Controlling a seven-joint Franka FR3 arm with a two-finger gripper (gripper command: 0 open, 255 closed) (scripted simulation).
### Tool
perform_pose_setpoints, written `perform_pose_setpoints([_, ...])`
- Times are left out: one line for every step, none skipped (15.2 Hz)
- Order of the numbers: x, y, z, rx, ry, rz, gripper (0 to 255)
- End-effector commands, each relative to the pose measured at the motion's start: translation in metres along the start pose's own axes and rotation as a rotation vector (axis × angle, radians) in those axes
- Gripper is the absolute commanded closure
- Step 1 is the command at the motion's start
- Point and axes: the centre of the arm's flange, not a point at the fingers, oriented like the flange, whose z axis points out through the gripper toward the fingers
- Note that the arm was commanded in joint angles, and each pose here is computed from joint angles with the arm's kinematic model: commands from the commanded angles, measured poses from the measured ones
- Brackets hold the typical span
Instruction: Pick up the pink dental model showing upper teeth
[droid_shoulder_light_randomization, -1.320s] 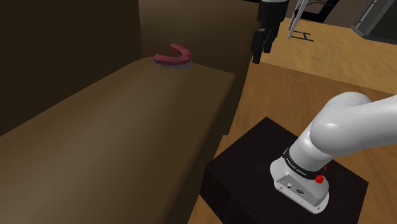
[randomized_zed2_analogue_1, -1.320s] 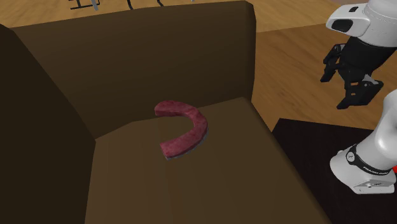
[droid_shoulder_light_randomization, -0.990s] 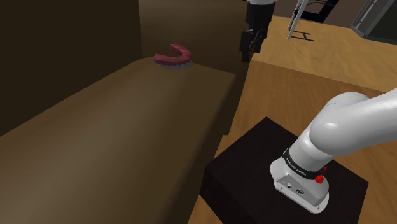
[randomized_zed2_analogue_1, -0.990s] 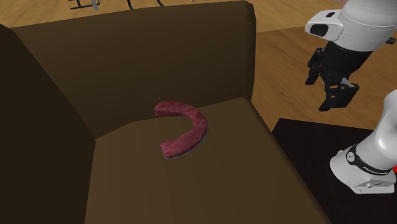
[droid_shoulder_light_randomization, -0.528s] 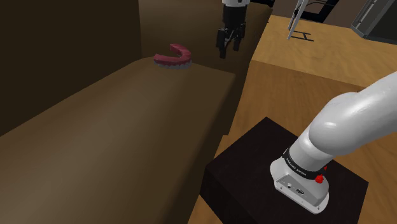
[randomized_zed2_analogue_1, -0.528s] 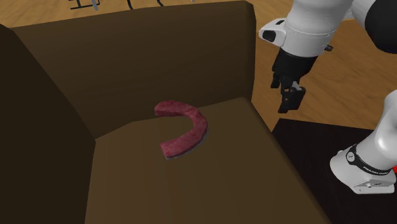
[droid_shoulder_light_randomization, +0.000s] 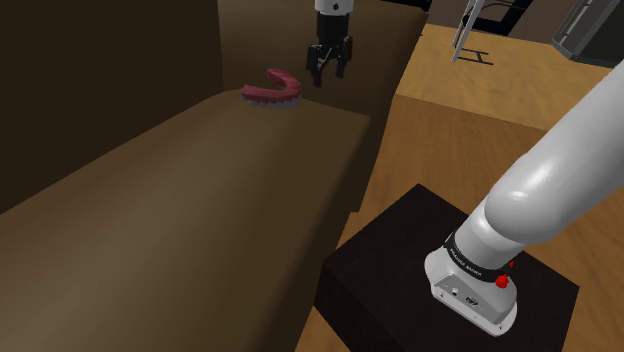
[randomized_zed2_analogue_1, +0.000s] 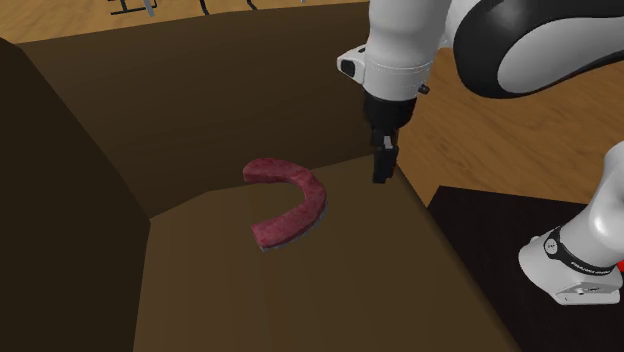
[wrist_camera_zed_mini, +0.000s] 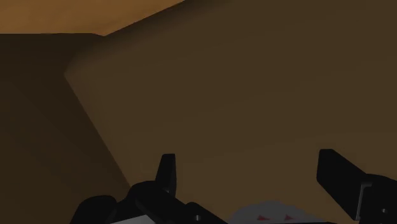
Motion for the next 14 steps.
perform_pose_setpoints([0.025,0.002,0.004,0.007,0.006,0.013,0])
perform_pose_setpoints([0.037,0.003,0.006,0.011,0.009,0.019,0])
perform_pose_setpoints([0.050,0.004,0.008,0.015,0.012,0.025,0])
perform_pose_setpoints([0.062,0.006,0.010,0.018,0.014,0.031,0])
perform_pose_setpoints([0.075,0.007,0.012,0.022,0.017,0.037,0])
perform_pose_setpoints([0.088,0.009,0.015,0.026,0.020,0.043,0])
perform_pose_setpoints([0.100,0.010,0.017,0.029,0.023,0.049,0])
perform_pose_setpoints([0.113,0.012,0.019,0.033,0.026,0.055,0])
perform_pose_setpoints([0.125,0.014,0.021,0.036,0.028,0.061,0])
perform_pose_setpoints([0.138,0.016,0.023,0.040,0.031,0.067,0])
perform_pose_setpoints([0.150,0.018,0.025,0.044,0.034,0.073,0])
perform_pose_setpoints([0.163,0.020,0.027,0.047,0.037,0.079,0])
perform_pose_setpoints([0.171,0.021,0.028,0.050,0.039,0.083,0])
perform_pose_setpoints([0.171,0.021,0.034,0.050,0.039,0.083,0])
